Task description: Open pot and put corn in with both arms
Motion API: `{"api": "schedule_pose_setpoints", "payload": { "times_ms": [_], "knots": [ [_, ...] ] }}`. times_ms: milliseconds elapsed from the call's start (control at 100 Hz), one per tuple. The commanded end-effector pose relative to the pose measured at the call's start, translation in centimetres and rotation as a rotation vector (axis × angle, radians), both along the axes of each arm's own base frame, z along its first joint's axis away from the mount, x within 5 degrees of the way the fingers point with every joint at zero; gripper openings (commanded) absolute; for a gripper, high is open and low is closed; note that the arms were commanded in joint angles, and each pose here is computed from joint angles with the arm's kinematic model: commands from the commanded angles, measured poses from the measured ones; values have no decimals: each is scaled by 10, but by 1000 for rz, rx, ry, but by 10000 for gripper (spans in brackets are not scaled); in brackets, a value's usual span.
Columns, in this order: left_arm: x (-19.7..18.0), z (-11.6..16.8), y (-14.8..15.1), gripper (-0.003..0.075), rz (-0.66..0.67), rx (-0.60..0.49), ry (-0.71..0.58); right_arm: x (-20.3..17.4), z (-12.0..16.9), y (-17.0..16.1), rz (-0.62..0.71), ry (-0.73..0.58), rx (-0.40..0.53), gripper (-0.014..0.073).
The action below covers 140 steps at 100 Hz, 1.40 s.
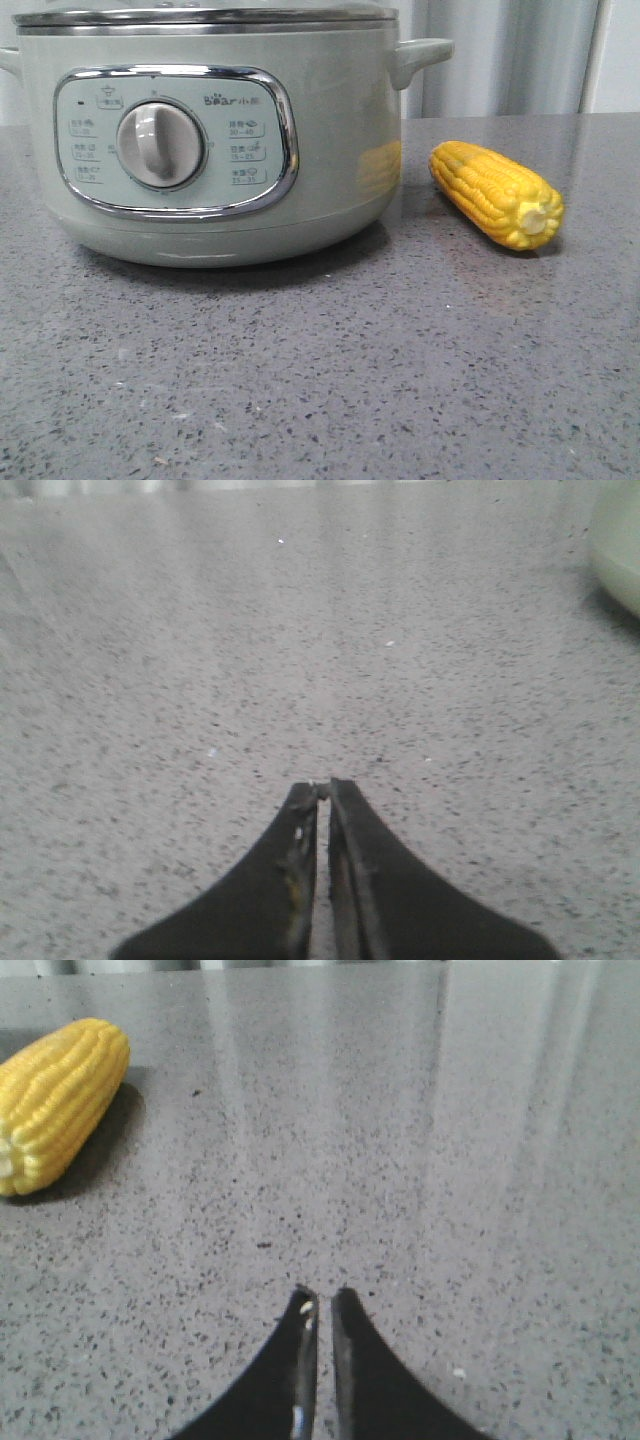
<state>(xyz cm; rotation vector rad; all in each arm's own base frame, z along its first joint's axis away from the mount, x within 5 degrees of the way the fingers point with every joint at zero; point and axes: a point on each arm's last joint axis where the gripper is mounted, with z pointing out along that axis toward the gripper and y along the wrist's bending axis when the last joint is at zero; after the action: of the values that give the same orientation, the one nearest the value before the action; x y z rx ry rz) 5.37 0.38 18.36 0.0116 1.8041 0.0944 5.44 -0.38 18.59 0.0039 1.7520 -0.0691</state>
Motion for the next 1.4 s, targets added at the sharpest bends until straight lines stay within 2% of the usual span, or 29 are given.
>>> {"api": "schedule_pose_setpoints", "payload": {
  "times_ms": [0, 330, 820, 970, 1110, 1390],
  "knots": [
    [-1, 7, 0, -20, -8, 40, -107, 1, 5, 1, 16, -122, -31, -46],
    [-1, 9, 0, -20, -9, 47, -125, 1, 10, 2, 22, -176, -32, -46],
    [0, 24, -1, -20, -22, 51, -295, 1, 14, 2, 28, -225, -34, -46],
    [0, 27, -2, -20, -25, 51, -328, 0, 22, 3, 37, -305, -36, -46],
    [0, 27, -2, -20, -24, 34, -332, 0, 26, 4, 42, -350, -38, -46],
    [0, 27, -2, -20, -23, 22, -330, 0, 26, 4, 42, -349, -37, -46]
  ]
}}
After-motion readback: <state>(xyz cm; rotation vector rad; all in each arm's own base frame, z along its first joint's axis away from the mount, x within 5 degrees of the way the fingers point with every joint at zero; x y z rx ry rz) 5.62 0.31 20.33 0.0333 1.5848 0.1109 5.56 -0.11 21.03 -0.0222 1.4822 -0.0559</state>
